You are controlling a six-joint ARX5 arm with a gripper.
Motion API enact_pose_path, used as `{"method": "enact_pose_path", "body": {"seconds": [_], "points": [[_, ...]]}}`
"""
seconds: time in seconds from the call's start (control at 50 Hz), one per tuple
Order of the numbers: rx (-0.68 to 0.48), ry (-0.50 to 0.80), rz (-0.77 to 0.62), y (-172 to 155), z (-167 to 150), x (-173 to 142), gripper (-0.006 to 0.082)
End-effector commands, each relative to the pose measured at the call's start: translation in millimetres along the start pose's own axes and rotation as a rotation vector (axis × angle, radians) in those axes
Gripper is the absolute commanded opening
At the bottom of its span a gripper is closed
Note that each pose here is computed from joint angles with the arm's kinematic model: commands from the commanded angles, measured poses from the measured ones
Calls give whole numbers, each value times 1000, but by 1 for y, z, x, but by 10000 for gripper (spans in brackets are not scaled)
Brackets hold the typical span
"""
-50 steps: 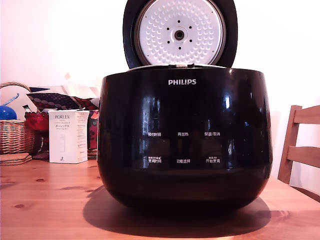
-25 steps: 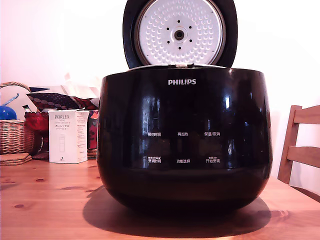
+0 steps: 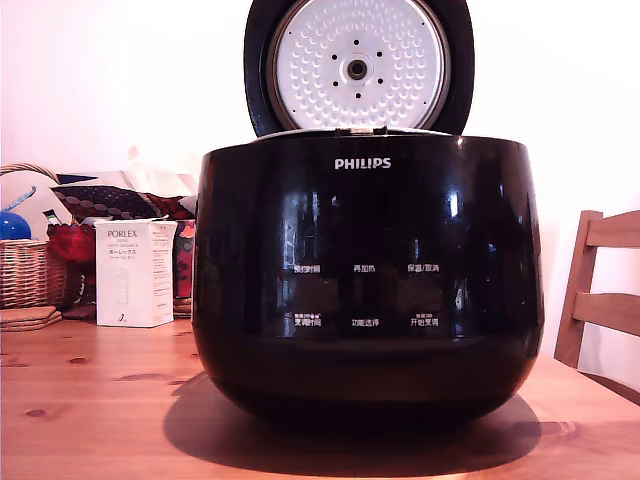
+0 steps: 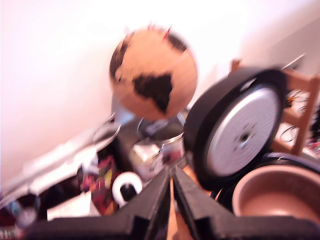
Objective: Close the rice cooker by pressing the lid down with medium force
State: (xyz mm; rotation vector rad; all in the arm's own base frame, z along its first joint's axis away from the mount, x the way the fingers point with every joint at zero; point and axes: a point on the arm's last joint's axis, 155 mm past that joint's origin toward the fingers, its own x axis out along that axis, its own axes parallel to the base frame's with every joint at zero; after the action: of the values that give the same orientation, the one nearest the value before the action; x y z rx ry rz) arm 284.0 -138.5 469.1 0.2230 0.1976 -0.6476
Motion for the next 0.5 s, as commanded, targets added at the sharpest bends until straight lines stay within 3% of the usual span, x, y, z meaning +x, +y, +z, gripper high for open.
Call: {"method": "enact_pose_path", "body": {"seconds": [0.0,0.2,0.48], "points": [[-8,41,-24,2,-3,13,-21],[5,103,-49,10,4,31,-21],[141,168,-121,10,-5,83,-21]]}}
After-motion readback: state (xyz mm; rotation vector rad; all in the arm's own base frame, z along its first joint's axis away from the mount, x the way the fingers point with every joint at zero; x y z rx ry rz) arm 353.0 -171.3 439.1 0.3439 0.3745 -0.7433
